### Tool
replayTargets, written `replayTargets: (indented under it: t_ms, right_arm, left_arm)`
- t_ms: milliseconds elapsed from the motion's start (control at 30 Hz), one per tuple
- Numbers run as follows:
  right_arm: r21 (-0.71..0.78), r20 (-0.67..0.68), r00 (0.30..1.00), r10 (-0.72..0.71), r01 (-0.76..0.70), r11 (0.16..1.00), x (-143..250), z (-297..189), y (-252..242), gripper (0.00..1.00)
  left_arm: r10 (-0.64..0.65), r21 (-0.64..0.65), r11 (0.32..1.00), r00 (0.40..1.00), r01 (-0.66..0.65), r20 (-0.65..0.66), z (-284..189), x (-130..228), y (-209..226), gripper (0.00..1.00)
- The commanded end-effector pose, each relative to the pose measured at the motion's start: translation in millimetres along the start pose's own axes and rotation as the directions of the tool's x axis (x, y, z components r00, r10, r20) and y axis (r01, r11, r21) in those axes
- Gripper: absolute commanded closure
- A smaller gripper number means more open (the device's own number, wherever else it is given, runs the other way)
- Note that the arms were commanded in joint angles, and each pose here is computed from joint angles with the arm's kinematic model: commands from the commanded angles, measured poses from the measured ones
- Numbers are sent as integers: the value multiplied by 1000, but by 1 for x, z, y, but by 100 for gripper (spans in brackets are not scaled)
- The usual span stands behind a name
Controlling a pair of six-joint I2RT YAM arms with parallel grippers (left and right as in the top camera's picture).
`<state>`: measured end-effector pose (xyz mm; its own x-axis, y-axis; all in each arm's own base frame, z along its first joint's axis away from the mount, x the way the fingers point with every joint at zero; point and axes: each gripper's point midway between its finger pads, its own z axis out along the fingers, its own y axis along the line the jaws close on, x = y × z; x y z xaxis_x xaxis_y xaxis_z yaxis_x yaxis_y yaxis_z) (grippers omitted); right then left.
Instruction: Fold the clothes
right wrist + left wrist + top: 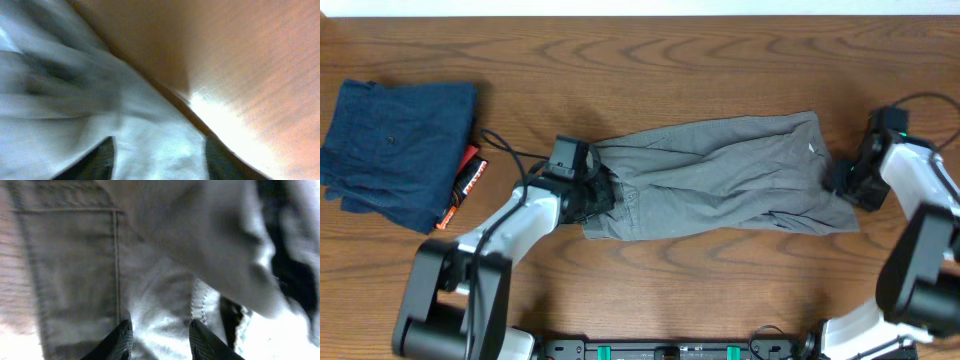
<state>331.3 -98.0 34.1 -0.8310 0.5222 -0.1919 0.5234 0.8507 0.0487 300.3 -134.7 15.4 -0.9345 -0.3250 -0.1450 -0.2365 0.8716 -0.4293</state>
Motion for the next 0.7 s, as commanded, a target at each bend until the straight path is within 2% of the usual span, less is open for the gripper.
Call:
replayTargets:
  t_ms: [0,100,200,433,600,667]
  right_arm:
    - [-199,166,975,-145,177,964,-23,-43,39,38]
    - [-262,252,948,-195,261,929,-35,-56,58,38]
    - [-301,269,923,-276,353,886,-32,-50,74,39]
    - [-330,156,925,-347,380,864,-12,-3,89,41]
    - [-384,87,925,-370,374,844,6,13,96,55]
    - [-384,88,932,-353,359,851,4,10,95,55]
  left_arm:
    - [49,40,998,988,-55,147,-29,-27,-13,60]
    - [64,86,993,970,-86,233,-48,-42,-28,60]
    - [66,100,990,964,-94,256,-54,-45,-33,59]
    - [61,84,993,972,-82,229,-49,-40,-27,56]
    - [61,83,993,972,-82,228,-49,-40,-27,56]
    - [61,83,993,972,-82,228,-49,-40,-27,56]
